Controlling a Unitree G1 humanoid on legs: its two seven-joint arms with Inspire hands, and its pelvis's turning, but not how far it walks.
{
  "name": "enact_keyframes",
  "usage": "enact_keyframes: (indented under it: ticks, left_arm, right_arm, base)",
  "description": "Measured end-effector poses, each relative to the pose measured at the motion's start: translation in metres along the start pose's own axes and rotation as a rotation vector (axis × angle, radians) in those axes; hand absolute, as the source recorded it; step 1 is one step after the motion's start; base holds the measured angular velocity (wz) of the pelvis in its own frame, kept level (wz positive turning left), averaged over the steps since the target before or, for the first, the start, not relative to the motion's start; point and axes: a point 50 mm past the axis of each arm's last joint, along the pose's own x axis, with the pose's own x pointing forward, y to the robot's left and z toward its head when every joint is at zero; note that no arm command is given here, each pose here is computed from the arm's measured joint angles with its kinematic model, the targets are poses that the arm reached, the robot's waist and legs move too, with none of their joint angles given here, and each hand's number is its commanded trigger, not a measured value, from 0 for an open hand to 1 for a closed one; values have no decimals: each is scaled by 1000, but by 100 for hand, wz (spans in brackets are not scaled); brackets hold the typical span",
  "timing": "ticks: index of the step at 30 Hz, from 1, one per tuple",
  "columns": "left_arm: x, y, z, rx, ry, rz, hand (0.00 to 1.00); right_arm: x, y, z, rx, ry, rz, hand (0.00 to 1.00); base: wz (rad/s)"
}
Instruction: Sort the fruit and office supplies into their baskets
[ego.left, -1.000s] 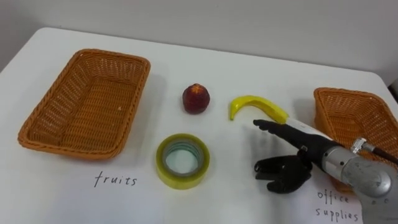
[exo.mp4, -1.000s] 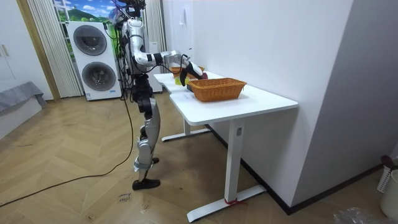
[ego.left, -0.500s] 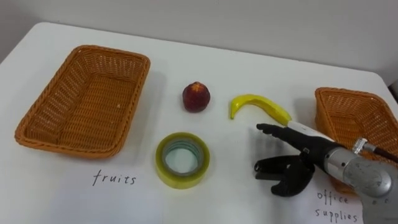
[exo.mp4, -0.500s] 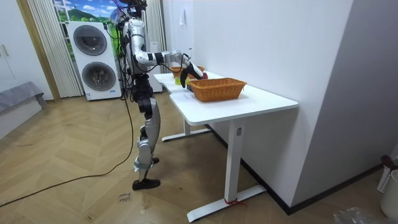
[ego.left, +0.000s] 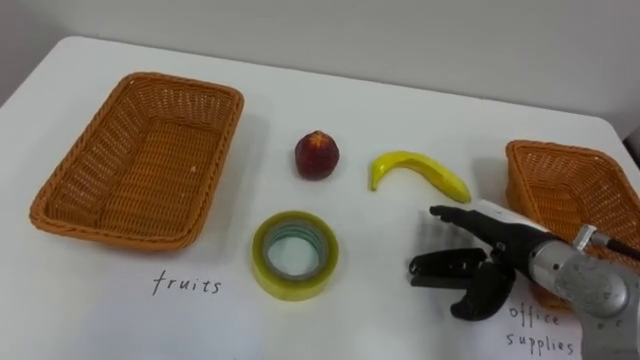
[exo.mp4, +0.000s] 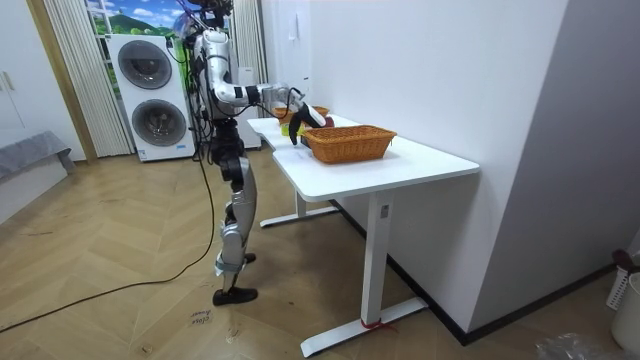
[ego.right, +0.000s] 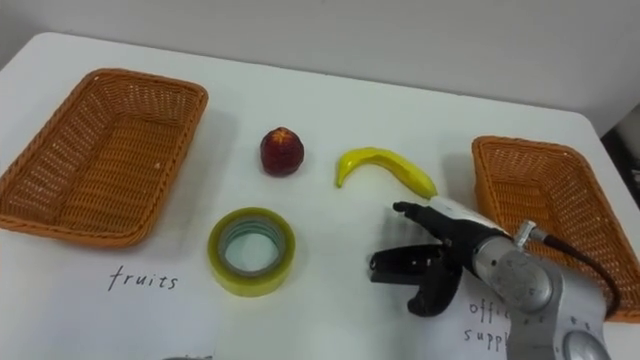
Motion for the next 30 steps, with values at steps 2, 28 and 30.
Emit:
enact_keyframes:
  ticks: [2,28,30]
  left_arm:
    - [0,0,1,7,-5,8,0]
    - [-3,-9,6,24,-38,77,0]
    - [-3,-8,7,23,-41,78,0]
  right_arm:
    - [0,4,-1,1,3,-10,0]
    - [6,16,19,-79,21,-101,0]
    - [7,16,20,-82,23,-99,0]
  base:
    - [0]
    - [-2]
    - [-2]
